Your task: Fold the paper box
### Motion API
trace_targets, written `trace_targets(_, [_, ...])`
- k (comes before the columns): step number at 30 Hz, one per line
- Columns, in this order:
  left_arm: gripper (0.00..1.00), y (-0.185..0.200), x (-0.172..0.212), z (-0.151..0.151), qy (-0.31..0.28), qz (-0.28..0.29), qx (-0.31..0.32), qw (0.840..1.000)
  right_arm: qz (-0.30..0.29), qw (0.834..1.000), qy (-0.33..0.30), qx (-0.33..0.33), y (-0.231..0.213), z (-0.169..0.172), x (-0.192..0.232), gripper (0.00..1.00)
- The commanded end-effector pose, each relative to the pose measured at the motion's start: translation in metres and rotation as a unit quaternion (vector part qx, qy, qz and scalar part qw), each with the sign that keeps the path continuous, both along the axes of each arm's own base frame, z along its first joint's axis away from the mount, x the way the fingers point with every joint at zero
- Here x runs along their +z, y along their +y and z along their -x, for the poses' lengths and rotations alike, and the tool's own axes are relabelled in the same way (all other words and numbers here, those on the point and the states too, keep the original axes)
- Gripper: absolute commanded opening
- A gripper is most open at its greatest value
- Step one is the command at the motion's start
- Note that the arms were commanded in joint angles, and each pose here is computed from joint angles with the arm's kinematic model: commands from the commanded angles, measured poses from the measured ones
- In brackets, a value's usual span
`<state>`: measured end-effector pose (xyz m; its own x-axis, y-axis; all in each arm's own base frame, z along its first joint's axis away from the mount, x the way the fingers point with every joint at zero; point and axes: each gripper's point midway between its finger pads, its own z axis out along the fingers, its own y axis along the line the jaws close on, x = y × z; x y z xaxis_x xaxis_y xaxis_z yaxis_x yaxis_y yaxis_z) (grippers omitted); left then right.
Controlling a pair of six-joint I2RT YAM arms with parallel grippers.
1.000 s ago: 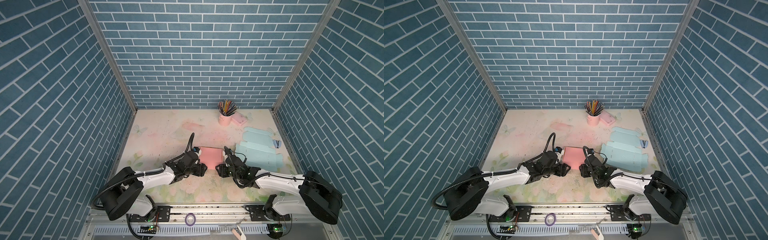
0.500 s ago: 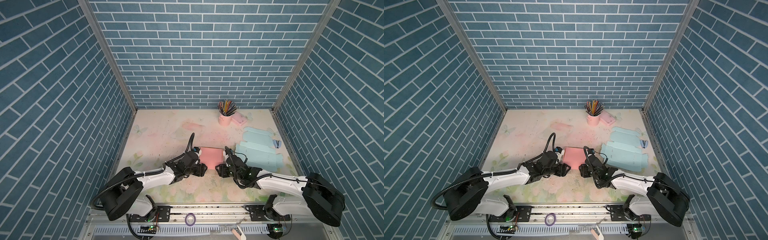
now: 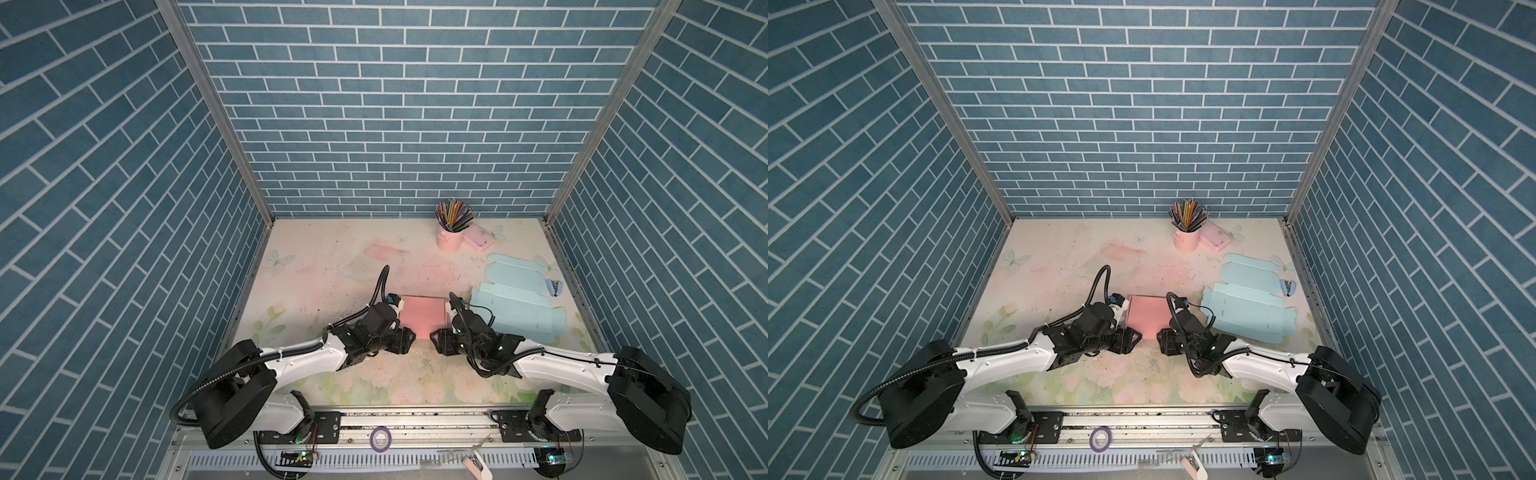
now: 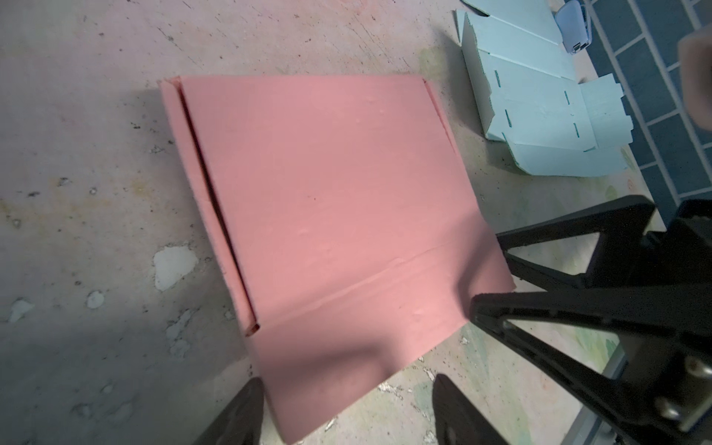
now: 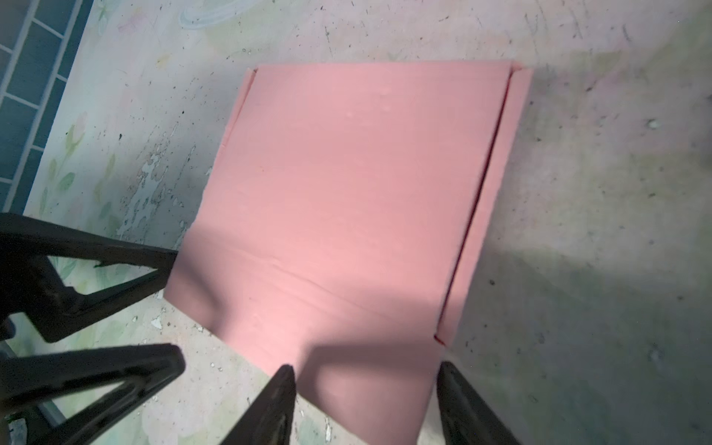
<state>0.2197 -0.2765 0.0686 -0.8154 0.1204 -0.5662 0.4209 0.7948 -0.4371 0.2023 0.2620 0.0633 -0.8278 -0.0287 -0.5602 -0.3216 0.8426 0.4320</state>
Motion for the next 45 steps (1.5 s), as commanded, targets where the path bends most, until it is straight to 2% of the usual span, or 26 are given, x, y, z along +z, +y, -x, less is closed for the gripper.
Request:
trace_targets(1, [0.69, -0.006, 0.011, -0.003, -0.006, 0.01, 0.003, 1.0, -0.025, 1.0, -0.005, -0.003, 0.01, -0.003, 0.018, 0.6])
trace_targets(8, [0.67, -0.008, 0.003, -0.005, -0.001, 0.002, 0.002, 1.0, 0.002, 1.0, 0.0, -0.01, 0.004, -0.004, 0.003, 0.59])
trace_targets(13, [0.61, -0.009, -0.002, -0.006, 0.002, -0.001, 0.003, 1.0, 0.009, 1.0, -0.001, -0.011, 0.004, -0.006, -0.002, 0.56])
trace_targets(34, [0.41, -0.002, -0.018, -0.015, -0.017, -0.044, 0.011, 0.999, 0.061, 0.998, -0.017, -0.011, -0.003, -0.014, -0.015, 0.54])
trace_targets(45, [0.38, 0.002, -0.028, -0.018, -0.013, -0.059, 0.017, 0.998, 0.09, 0.996, -0.018, -0.02, -0.013, -0.019, -0.026, 0.54])
